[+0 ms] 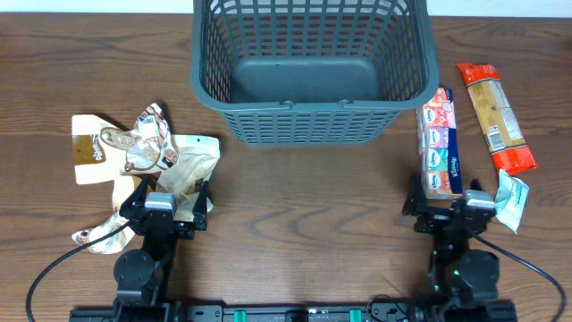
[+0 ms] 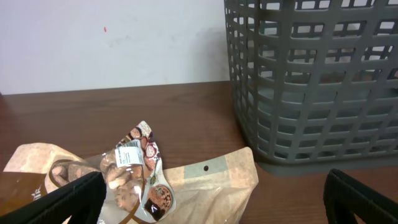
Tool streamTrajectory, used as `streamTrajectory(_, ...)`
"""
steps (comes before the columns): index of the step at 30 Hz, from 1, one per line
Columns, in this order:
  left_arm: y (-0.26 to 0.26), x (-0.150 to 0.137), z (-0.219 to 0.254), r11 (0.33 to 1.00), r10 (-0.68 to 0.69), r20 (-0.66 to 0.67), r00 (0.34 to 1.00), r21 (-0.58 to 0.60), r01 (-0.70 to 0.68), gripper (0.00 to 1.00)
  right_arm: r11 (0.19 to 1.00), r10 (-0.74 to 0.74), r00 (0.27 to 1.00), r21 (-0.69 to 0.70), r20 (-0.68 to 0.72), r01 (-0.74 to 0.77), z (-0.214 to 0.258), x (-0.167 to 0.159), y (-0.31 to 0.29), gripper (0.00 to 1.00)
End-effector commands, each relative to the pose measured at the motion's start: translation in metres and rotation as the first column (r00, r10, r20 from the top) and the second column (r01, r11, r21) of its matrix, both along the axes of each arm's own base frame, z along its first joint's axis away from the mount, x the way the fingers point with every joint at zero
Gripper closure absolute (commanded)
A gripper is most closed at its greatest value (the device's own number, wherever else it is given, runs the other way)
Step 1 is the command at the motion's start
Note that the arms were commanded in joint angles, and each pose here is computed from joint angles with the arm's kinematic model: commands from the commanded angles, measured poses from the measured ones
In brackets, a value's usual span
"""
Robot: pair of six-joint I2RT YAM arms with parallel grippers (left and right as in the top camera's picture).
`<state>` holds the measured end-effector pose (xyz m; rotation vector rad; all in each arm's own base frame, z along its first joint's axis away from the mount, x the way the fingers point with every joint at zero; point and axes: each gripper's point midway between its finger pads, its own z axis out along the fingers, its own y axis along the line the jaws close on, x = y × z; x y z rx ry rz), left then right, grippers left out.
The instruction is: Pack container
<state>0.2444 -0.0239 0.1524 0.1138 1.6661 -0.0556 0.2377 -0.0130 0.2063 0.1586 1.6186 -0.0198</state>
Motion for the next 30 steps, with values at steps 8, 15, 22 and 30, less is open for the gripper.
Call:
streamTrajectory(8, -0.006, -0.002, -0.013, 0.999, -0.036, -0.048, 0.998, -0.012, 0.036, 0.01, 0.985, -0.155, 0.954, -0.119, -0.258, 0.128, 0.091, 0.021, -0.041, 0.01)
streamTrajectory(15, -0.006, -0.002, -0.017, 0.999, -0.036, -0.064, 0.997, -0.011, 0.035, 0.01, 0.996, -0.064, 0.801, 0.008, -0.595, 0.086, 0.103, 0.069, -0.062, 0.01)
streamTrajectory(22, -0.006, -0.002, -0.018, 0.999, -0.036, -0.068, 0.997, -0.011, 0.035, 0.01, 0.990, -0.015, 0.599, 0.071, -0.801, 0.120, 0.051, 0.097, -0.076, 0.01)
streamTrajectory(30, -0.006, -0.001, -0.018, 0.999, -0.036, -0.067, 0.997, -0.011, 0.036, 0.01, 0.991, 0.042, 0.399, 0.089, -0.916, 0.100, -0.028, 0.118, -0.082, 0.01)
